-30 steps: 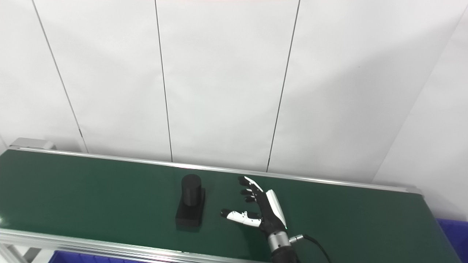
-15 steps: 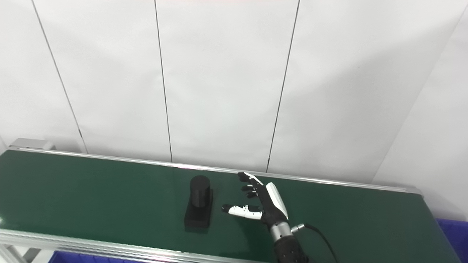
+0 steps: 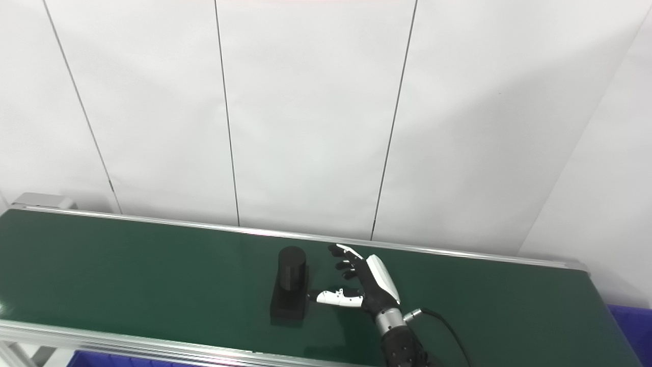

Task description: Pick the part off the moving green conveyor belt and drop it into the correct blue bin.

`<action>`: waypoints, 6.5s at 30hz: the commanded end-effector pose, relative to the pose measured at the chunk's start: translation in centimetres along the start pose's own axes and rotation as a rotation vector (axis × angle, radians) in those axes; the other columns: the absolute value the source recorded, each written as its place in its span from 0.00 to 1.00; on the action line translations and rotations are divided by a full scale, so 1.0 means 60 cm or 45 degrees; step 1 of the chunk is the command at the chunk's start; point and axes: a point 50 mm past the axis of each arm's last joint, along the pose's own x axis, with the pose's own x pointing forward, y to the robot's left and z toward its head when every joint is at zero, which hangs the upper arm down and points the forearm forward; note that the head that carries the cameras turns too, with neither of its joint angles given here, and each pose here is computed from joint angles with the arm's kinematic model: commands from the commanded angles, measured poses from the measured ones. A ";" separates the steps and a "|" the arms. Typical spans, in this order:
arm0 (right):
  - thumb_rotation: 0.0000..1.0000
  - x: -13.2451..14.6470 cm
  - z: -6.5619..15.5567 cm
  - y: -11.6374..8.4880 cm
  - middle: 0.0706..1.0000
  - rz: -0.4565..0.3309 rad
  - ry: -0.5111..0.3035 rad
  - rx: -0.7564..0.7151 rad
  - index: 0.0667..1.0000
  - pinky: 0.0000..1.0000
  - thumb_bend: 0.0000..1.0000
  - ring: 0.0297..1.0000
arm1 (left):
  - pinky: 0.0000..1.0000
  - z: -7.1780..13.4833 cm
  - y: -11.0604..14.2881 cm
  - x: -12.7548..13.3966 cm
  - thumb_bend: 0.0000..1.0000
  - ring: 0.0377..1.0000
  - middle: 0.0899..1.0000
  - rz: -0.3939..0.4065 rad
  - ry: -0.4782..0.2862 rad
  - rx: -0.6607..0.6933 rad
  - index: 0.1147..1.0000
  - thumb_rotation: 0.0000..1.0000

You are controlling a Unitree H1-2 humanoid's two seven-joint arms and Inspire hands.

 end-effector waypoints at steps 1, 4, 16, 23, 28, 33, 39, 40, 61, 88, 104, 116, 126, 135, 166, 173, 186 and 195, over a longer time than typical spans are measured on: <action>0.46 0.037 0.050 -0.024 0.83 -0.041 -0.131 -0.022 0.82 0.67 0.89 0.75 | 0.75 0.018 0.001 0.002 0.61 0.81 0.82 0.014 -0.088 0.001 0.79 0.93; 0.46 0.038 0.046 -0.026 0.84 -0.032 -0.118 -0.032 0.82 0.67 0.89 0.76 | 0.75 0.018 0.001 0.001 0.60 0.81 0.82 0.019 -0.091 0.002 0.79 0.93; 0.45 0.043 0.051 -0.029 0.83 -0.010 -0.130 -0.080 0.83 0.66 0.88 0.74 | 0.75 0.021 -0.004 -0.009 0.59 0.81 0.82 0.018 -0.097 -0.009 0.79 0.92; 0.44 0.046 0.054 -0.029 0.83 0.002 -0.132 -0.078 0.83 0.66 0.88 0.75 | 0.75 0.021 -0.006 -0.012 0.60 0.81 0.82 0.021 -0.098 -0.003 0.78 0.92; 0.42 0.047 0.053 -0.028 0.80 -0.016 -0.125 -0.076 0.81 0.61 0.86 0.69 | 0.74 0.022 -0.006 -0.015 0.58 0.81 0.81 0.023 -0.101 0.002 0.78 0.92; 0.21 0.047 0.054 -0.024 0.57 -0.043 -0.117 -0.059 0.70 0.40 0.70 0.46 | 0.74 0.021 -0.007 -0.017 0.60 0.81 0.81 0.023 -0.100 -0.006 0.78 0.92; 0.00 0.051 0.054 -0.027 0.42 -0.041 -0.123 -0.167 0.48 0.27 0.52 0.31 | 0.74 0.023 -0.008 -0.019 0.57 0.81 0.81 0.025 -0.105 0.007 0.79 0.92; 0.00 0.051 0.053 -0.027 0.40 -0.040 -0.124 -0.178 0.49 0.27 0.52 0.30 | 0.74 0.023 -0.008 -0.019 0.57 0.80 0.81 0.025 -0.105 0.005 0.79 0.92; 0.00 0.045 0.042 -0.039 0.43 -0.027 -0.110 -0.171 0.45 0.21 0.52 0.25 | 0.75 0.022 -0.006 -0.017 0.58 0.82 0.82 0.018 -0.104 0.013 0.79 0.93; 0.00 -0.120 0.088 -0.083 0.39 -0.141 -0.398 0.018 0.49 0.26 0.52 0.30 | 0.93 0.070 0.094 -0.034 0.62 0.90 0.89 0.040 -0.265 -0.112 0.90 1.00; 0.00 -0.302 0.072 -0.142 0.38 -0.200 -0.224 -0.077 0.49 0.24 0.52 0.28 | 0.83 0.112 0.119 -0.033 0.68 0.85 0.86 0.095 -0.354 -0.118 0.85 0.97; 0.00 -0.441 0.032 -0.160 0.38 -0.280 -0.074 -0.116 0.49 0.26 0.52 0.30 | 0.83 0.114 0.120 -0.042 0.67 0.85 0.85 0.097 -0.338 -0.115 0.85 0.97; 0.00 -0.530 -0.013 -0.170 0.37 -0.331 0.143 -0.162 0.49 0.23 0.52 0.27 | 0.83 0.110 0.122 -0.052 0.68 0.84 0.85 0.107 -0.321 -0.115 0.84 0.95; 0.00 -0.549 -0.029 -0.177 0.37 -0.349 0.201 -0.164 0.50 0.24 0.51 0.28 | 0.80 0.107 0.125 -0.052 0.69 0.83 0.84 0.107 -0.320 -0.092 0.84 0.96; 0.94 -0.508 0.048 -0.123 0.95 -0.172 -0.225 0.024 0.93 0.93 0.99 0.97 | 0.81 0.102 0.118 -0.049 0.68 0.83 0.84 0.099 -0.331 -0.078 0.84 0.97; 1.00 -0.480 0.085 -0.082 0.98 -0.181 -0.345 0.132 0.95 0.97 1.00 0.99 | 0.81 0.105 0.115 -0.040 0.69 0.84 0.84 0.080 -0.326 -0.060 0.84 0.97; 1.00 -0.470 0.090 -0.061 0.98 -0.246 -0.405 0.364 0.96 0.94 0.99 0.98 | 0.84 0.100 0.112 -0.042 0.58 0.85 0.85 0.053 -0.334 -0.032 0.85 1.00; 1.00 -0.456 0.074 -0.025 0.95 -0.253 -0.426 0.479 0.94 0.94 0.97 0.95 | 0.83 0.095 0.100 -0.041 0.57 0.85 0.85 0.051 -0.318 -0.013 0.85 1.00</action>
